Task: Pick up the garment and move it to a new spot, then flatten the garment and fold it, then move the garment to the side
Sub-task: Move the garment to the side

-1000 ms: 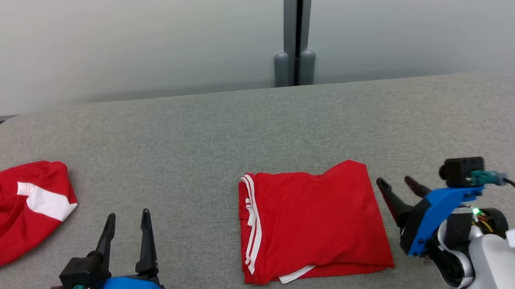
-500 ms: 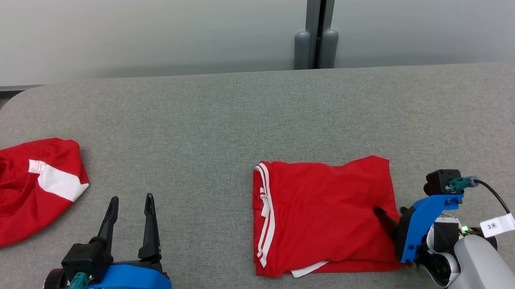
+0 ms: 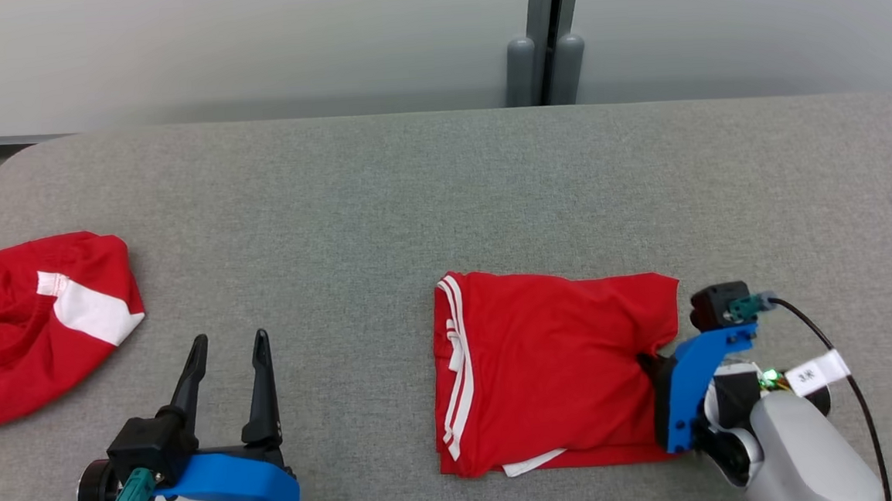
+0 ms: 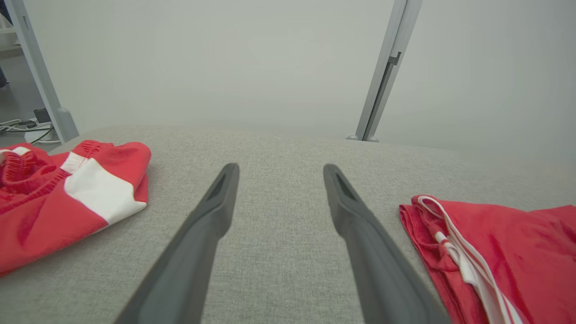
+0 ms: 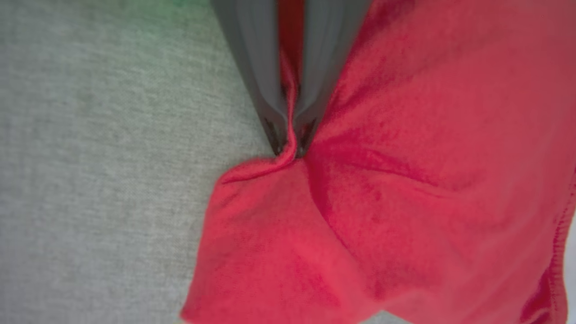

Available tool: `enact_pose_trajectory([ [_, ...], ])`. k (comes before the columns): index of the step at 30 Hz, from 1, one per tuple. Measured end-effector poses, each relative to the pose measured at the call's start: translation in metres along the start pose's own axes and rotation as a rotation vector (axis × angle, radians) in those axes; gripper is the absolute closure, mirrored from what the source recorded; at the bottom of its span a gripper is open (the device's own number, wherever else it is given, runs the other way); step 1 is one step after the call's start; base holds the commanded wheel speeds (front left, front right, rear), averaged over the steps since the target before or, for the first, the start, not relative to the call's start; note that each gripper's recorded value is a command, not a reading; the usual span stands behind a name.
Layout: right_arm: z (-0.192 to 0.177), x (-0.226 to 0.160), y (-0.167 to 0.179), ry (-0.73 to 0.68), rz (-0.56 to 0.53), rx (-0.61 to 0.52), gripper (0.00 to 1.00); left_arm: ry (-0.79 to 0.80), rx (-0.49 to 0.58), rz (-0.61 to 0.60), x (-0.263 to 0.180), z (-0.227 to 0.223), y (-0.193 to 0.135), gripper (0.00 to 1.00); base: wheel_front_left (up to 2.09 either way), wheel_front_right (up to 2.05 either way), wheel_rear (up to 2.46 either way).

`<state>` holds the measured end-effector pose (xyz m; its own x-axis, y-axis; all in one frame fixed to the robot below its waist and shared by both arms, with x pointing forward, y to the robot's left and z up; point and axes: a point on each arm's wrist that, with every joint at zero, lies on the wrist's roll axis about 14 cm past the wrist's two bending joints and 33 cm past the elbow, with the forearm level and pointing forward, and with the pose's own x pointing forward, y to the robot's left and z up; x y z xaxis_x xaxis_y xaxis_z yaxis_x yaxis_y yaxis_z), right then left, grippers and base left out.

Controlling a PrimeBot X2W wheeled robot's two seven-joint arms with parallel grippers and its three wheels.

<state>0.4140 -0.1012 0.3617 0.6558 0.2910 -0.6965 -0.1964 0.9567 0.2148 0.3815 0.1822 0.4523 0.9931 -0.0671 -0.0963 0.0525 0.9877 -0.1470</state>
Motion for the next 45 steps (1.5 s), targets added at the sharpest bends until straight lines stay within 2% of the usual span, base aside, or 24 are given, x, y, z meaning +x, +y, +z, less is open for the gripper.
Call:
enact_pose_trajectory([
  [5,0.029,0.004,-0.013,-0.018,-0.041,-0.177,1.0,-0.005,-0.006,-0.027,0.012,0.0,-0.009,0.0,0.0,0.0,0.0],
  [9,0.085,0.0,-0.047,-0.095,-0.12,-0.318,1.0,0.009,0.002,-0.071,0.027,-0.007,-0.021,0.0,0.0,0.0,0.0],
  [10,0.116,-0.004,-0.067,-0.136,-0.17,-0.373,1.0,0.008,0.005,-0.092,0.039,-0.008,-0.025,0.0,0.0,0.0,0.0],
  [11,0.129,-0.006,-0.079,-0.149,-0.195,-0.389,1.0,0.01,0.007,-0.103,0.045,-0.01,-0.028,0.0,0.0,0.0,0.0],
  [17,0.177,-0.021,-0.159,-0.169,-0.374,-0.452,1.0,0.012,0.012,-0.195,0.087,-0.023,-0.053,0.0,0.0,0.0,0.0],
  [24,0.186,-0.039,-0.249,-0.148,-0.559,-0.426,1.0,0.008,0.017,-0.283,0.134,-0.043,-0.075,0.0,0.0,0.0,0.0],
  [29,0.185,-0.046,-0.293,-0.157,-0.665,-0.413,1.0,-0.001,0.029,-0.325,0.158,-0.054,-0.082,0.0,0.0,0.0,0.0],
  [31,0.184,-0.046,-0.305,-0.167,-0.693,-0.412,1.0,-0.005,0.033,-0.336,0.163,-0.057,-0.084,0.0,0.0,0.0,0.0],
  [38,0.188,-0.052,-0.332,-0.194,-0.791,-0.528,1.0,0.0,0.05,-0.354,0.169,-0.066,-0.082,0.0,0.0,0.0,0.0],
  [44,0.191,-0.056,-0.343,-0.227,-0.837,-0.547,1.0,0.002,0.065,-0.356,0.168,-0.065,-0.08,0.0,0.0,0.0,0.0],
  [45,0.192,-0.057,-0.342,-0.244,-0.837,-0.55,0.85,0.002,0.067,-0.352,0.167,-0.064,-0.078,0.0,0.0,0.0,0.0],
])
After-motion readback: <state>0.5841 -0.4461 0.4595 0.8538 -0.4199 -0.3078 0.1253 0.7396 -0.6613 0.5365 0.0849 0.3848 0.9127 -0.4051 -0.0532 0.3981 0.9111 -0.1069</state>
